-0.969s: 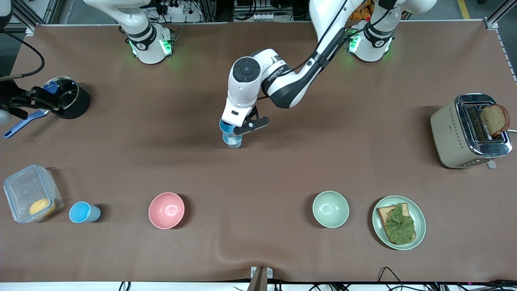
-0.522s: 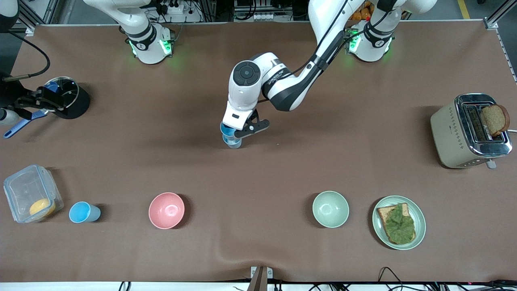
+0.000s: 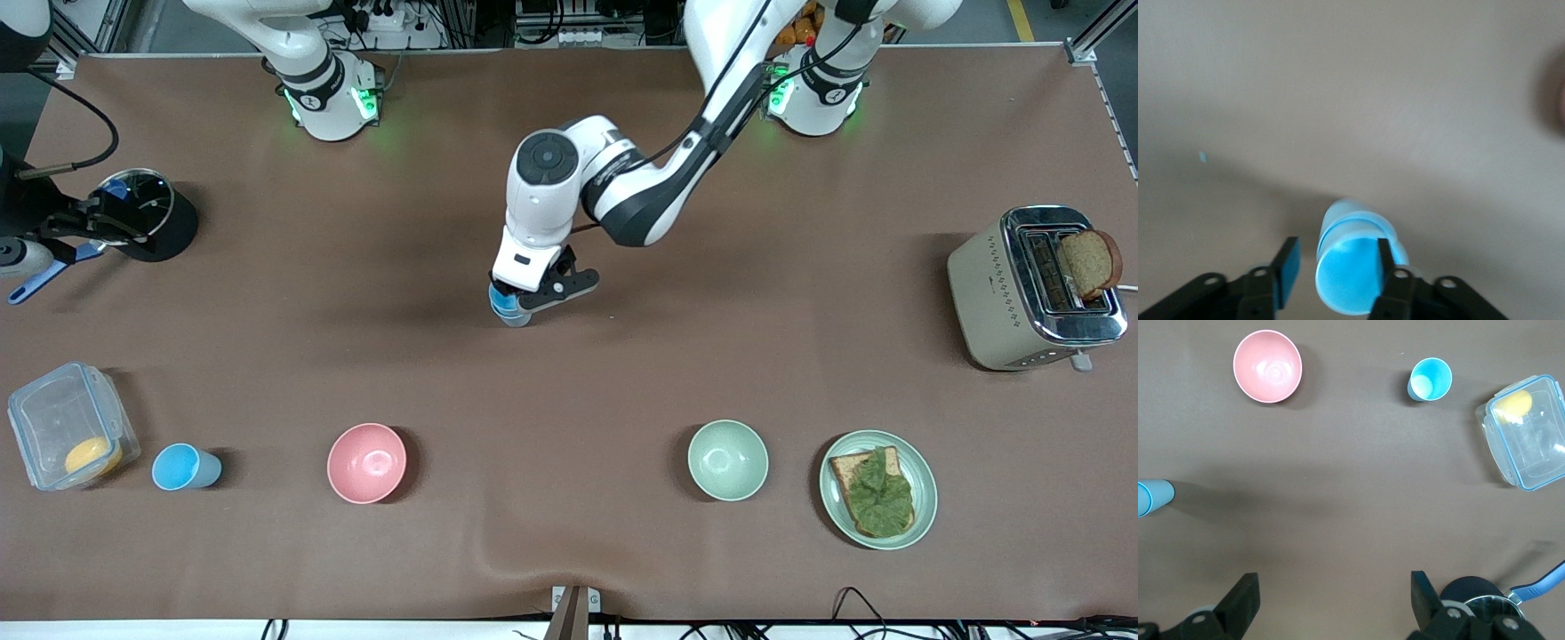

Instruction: Stack blue cups with both arms

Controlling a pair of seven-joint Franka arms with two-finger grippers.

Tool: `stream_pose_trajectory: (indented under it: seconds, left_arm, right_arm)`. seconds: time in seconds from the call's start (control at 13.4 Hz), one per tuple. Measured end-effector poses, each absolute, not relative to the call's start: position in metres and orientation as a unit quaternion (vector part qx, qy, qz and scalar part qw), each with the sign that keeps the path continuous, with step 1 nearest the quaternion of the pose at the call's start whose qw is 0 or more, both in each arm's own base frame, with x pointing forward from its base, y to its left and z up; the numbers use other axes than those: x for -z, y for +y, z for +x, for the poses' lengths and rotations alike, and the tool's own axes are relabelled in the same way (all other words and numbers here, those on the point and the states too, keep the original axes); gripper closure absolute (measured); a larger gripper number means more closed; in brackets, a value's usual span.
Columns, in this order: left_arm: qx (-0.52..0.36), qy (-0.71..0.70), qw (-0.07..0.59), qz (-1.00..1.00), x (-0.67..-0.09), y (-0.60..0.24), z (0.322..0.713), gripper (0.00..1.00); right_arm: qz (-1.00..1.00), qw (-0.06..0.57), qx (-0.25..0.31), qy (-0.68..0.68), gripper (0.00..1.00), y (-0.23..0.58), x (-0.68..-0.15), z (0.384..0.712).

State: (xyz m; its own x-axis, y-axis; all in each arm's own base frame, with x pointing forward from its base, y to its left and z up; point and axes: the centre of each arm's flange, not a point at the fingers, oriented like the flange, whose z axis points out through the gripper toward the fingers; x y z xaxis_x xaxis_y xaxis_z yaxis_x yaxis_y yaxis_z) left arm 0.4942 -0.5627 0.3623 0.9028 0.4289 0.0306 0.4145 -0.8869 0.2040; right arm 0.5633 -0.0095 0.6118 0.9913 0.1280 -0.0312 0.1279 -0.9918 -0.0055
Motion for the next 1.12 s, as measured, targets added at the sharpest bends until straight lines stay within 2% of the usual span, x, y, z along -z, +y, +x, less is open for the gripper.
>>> stream_pose_trajectory:
  seconds: [0.3,0.45,0.67,0.89,1.12]
  left_arm:
    - [-0.14,0.226,0.061,0.962,-0.511,-0.429,0.571,0.02]
    - [-0.141,0.175,0.025,0.974,-0.569,-0.344,0.589,0.0]
    - [-0.118,0.067,-0.028,0.99,-0.628,-0.221,0.595,0.0]
    - [-0.067,0.03,-0.043,0.996,-0.642,-0.136,0.591,0.0]
    - [-0.032,0.036,-0.015,0.999,-0.628,-0.109,0.591,0.0]
  right_arm:
    - [-0.998,0.001,-0.016,-0.065,0.0,-0.009,-0.611,0.563]
    - [-0.998,0.001,-0.017,-0.064,0.0,-0.009,-0.611,0.563]
    - [-0.998,0.001,-0.018,-0.064,0.0,-0.009,-0.611,0.563]
    - [-0.998,0.001,-0.018,-0.064,0.0,-0.009,-0.611,0.563]
    - [-0.998,0.001,-0.019,-0.065,0.0,-0.009,-0.61,0.563]
